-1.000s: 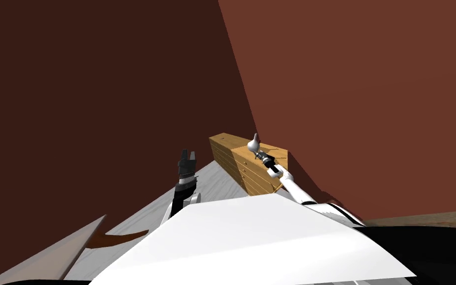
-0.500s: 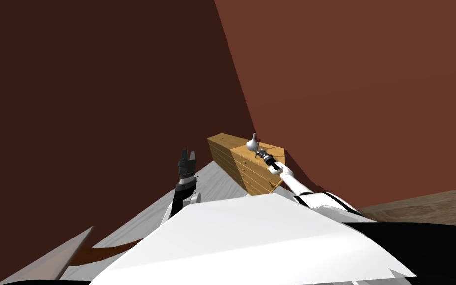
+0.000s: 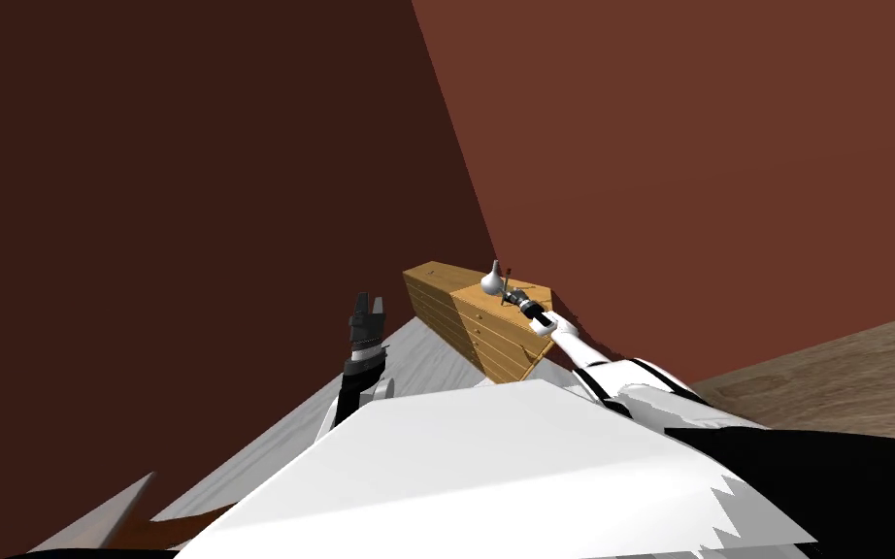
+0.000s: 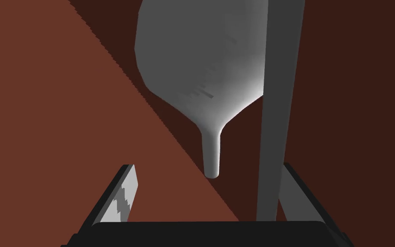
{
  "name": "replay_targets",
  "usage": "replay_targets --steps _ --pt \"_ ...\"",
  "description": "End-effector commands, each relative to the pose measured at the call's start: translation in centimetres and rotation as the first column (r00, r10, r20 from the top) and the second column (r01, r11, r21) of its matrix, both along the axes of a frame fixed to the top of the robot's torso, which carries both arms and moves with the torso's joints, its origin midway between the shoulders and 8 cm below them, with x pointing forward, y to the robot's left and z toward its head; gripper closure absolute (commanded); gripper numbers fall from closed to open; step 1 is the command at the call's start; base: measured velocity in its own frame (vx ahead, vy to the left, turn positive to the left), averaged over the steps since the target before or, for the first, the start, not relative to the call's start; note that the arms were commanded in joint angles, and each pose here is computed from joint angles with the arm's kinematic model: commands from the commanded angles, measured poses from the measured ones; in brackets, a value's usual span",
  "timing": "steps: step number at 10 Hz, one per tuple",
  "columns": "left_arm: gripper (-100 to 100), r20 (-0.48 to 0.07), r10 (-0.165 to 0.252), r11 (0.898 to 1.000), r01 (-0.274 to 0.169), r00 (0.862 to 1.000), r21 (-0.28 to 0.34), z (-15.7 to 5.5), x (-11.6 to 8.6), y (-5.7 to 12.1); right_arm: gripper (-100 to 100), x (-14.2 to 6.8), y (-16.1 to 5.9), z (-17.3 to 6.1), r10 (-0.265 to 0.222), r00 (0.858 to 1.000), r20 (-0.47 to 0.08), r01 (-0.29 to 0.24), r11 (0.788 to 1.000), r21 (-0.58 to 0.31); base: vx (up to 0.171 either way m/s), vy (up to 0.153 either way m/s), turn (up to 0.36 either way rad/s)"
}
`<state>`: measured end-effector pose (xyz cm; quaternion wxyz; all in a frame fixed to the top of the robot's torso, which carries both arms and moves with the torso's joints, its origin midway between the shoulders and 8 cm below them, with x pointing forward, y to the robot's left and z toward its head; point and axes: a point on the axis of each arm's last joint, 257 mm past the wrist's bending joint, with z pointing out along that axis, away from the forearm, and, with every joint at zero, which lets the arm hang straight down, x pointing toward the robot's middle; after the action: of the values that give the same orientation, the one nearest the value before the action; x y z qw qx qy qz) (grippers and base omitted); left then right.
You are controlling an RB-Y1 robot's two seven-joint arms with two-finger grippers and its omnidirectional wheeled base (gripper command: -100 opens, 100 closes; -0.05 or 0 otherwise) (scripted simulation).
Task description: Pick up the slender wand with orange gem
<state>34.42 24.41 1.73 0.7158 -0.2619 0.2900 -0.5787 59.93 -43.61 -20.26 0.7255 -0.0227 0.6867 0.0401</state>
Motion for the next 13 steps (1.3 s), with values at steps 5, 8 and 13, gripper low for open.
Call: replay_targets --steps 5,8,13 --pt "0 0.000 0.000 1.000 0.000 1.000 0.000 0.0 0.0 0.0 -100 1.4 -3.2 3.2 -0.010 1.000 0.027 0.011 0.999 -0.035 -0.009 0.050 -0.091" --pt "0 0.000 0.000 1.000 0.000 1.000 0.000 0.0 0.0 0.0 -100 1.6 -4.8 2.1 -0.048 0.999 -0.004 0.048 0.999 -0.026 -0.007 0.020 0.012" --pt "0 0.000 0.000 1.000 0.000 1.000 0.000 0.0 0.0 0.0 100 1.5 -5.1 2.1 -0.053 0.999 -0.006 0.052 0.998 -0.030 0.000 -0.002 -0.004"
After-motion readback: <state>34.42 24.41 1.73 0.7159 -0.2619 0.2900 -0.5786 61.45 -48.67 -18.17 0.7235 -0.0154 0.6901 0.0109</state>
